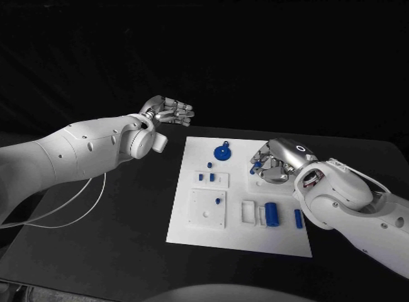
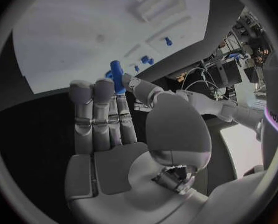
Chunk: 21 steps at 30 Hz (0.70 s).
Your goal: Assemble the parts on the task board
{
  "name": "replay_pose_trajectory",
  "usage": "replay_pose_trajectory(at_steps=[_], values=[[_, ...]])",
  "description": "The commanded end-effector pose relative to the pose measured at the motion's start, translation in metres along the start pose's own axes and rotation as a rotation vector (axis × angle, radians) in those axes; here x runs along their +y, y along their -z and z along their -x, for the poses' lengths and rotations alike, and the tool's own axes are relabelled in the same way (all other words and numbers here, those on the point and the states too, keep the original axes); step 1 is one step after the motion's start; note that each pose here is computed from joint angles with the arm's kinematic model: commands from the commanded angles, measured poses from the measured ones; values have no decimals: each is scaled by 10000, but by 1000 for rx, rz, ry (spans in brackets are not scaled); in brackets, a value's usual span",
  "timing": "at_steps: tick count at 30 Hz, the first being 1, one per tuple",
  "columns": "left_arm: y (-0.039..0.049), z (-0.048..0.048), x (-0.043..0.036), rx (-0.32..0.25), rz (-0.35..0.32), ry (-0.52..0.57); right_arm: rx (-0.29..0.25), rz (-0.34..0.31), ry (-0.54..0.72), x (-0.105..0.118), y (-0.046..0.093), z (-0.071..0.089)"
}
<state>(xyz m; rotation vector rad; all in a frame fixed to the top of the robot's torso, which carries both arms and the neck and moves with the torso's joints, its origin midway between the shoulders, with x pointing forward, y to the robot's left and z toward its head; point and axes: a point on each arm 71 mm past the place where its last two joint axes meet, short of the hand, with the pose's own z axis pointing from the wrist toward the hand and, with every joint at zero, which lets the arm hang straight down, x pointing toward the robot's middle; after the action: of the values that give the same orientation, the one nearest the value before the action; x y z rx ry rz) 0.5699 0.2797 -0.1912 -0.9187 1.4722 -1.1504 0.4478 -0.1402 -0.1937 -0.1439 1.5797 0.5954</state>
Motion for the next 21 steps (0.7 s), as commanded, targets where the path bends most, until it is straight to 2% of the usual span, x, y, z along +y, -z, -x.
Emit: replay_pose_trajectory(at_steps=[1, 8, 21], values=[[-5, -15, -5, 12, -6, -1, -60, 54, -54, 108, 19, 81], [-7, -7, -1, 15, -9, -15, -55, 113, -111, 290, 2, 54], [-21, -33, -5, 8, -5, -22, 2, 234, -154, 708, -3, -253]])
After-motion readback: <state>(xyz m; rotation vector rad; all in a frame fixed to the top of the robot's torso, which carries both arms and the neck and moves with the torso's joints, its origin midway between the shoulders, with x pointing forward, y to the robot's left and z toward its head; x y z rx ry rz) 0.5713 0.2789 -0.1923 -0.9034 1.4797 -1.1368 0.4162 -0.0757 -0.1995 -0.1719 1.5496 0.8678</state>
